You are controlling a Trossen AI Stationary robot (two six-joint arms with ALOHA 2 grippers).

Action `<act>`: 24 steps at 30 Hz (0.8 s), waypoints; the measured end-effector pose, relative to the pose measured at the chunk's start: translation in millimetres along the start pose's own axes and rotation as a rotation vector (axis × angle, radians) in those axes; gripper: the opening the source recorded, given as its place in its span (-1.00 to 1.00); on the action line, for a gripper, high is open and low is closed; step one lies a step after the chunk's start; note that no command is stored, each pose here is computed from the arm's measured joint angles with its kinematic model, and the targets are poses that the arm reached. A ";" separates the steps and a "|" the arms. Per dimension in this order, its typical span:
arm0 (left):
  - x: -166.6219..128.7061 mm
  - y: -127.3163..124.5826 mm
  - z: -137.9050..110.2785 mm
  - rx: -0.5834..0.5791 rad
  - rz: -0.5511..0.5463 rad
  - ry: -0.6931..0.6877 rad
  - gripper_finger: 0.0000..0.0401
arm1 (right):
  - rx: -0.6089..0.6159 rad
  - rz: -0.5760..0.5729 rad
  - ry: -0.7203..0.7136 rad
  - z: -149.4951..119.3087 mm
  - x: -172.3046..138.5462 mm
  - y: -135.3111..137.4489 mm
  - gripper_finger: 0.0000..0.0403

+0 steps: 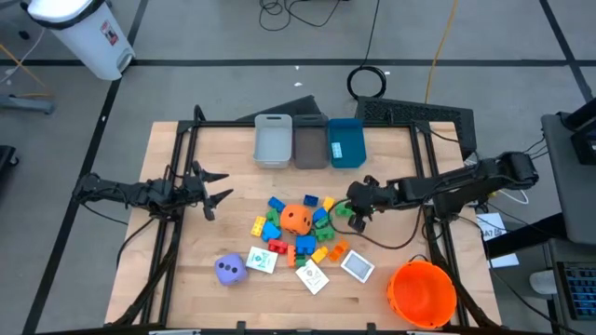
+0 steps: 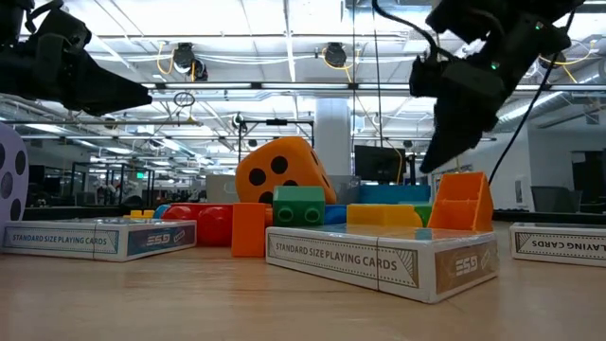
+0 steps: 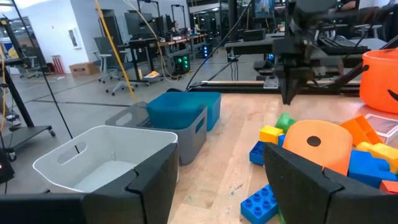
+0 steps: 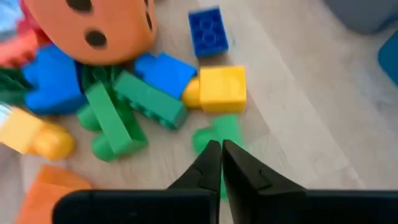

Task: Pick & Place Toys
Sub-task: Put the green game piece into the blue bin

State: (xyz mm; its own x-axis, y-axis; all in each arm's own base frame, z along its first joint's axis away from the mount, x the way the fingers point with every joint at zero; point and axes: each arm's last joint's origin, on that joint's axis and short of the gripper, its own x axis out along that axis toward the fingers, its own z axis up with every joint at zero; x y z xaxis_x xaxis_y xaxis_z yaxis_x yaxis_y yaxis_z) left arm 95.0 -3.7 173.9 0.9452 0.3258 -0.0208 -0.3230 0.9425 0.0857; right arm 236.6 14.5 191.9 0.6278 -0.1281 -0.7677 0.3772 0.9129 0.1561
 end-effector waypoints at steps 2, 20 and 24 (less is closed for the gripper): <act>0.0 0.0 0.0 0.000 0.000 0.000 0.20 | -0.001 0.008 -0.023 2.5 -3.1 -0.6 -0.91; 0.0 0.0 0.4 -0.002 0.001 -0.003 0.20 | -0.182 0.001 -0.026 -29.5 38.5 -8.5 0.23; 0.0 0.1 0.6 -0.003 0.001 -0.006 0.20 | -0.198 -0.023 0.043 -40.2 46.7 -12.2 0.27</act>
State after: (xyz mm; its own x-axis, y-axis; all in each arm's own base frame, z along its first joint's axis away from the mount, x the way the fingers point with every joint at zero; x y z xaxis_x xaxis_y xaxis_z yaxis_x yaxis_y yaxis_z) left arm 95.0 -3.6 174.5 0.9453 0.3259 -0.0153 -0.3236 0.9426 0.0825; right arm 233.9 12.9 129.1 0.5890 -0.1372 -0.7964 0.2473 0.9688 0.0160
